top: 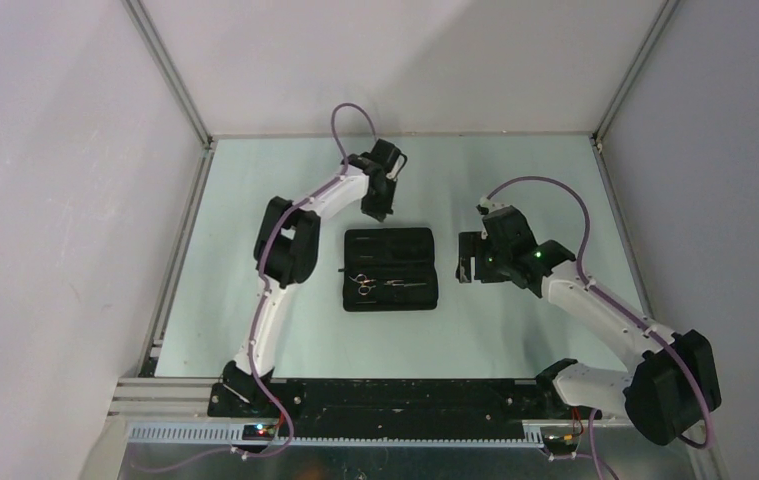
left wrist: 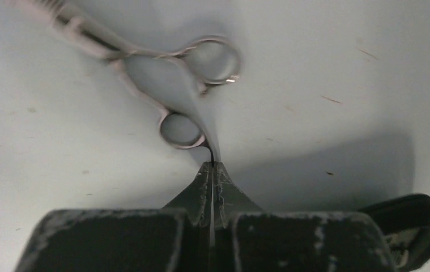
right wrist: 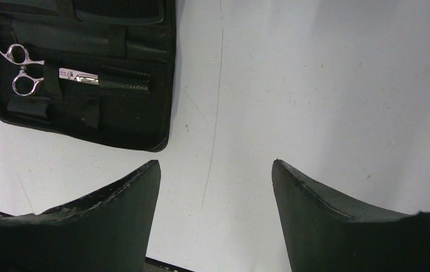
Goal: Sort the hair-cutting tools
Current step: Move the scissors to the center of the board.
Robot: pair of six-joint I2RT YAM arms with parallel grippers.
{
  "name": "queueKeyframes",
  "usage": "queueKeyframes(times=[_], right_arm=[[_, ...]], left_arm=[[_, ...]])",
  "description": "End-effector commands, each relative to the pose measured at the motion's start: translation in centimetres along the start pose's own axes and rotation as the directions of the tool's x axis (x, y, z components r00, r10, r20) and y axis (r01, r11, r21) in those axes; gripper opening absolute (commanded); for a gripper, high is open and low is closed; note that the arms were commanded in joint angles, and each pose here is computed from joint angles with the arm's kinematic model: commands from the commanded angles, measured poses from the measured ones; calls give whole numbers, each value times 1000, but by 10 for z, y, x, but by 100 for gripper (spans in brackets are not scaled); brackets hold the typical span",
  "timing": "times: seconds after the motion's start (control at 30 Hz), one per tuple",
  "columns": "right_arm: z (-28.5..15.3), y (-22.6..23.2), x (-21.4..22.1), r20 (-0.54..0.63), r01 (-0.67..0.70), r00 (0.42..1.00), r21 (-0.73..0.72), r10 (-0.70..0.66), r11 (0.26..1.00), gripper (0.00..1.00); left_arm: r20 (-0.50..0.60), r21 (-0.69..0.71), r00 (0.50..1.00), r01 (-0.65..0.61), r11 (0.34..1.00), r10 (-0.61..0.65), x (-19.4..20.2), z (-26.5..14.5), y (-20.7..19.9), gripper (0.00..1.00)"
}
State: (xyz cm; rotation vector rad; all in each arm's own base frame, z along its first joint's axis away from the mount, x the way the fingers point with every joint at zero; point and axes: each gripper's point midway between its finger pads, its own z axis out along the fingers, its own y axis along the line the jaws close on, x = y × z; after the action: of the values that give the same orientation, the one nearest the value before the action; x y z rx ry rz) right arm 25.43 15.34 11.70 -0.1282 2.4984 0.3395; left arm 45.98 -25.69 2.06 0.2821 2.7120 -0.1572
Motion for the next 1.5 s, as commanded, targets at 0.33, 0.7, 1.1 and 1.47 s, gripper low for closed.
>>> queueKeyframes(times=[0.33, 0.7, 1.1, 1.47], right_arm=[[-17, -31, 4, 64, -137, 989, 122, 130, 983, 75], [-30, -28, -26, 217, -171, 963, 27, 162, 985, 73], [32, 38, -109, 253, 122, 965, -224, -63, 967, 80], [163, 75, -153, 156, 296, 952, -248, -263, 922, 60]], left_arm=[[115, 286, 939, -343, 895, 323, 32, -31, -194, 0], [225, 373, 972, -152, 915, 69, 21, -111, -184, 40], [340, 372, 851, 270, 888, -401, -24, -208, 8, 99], [443, -21, 815, 425, 905, -373, 88, -245, 152, 99]])
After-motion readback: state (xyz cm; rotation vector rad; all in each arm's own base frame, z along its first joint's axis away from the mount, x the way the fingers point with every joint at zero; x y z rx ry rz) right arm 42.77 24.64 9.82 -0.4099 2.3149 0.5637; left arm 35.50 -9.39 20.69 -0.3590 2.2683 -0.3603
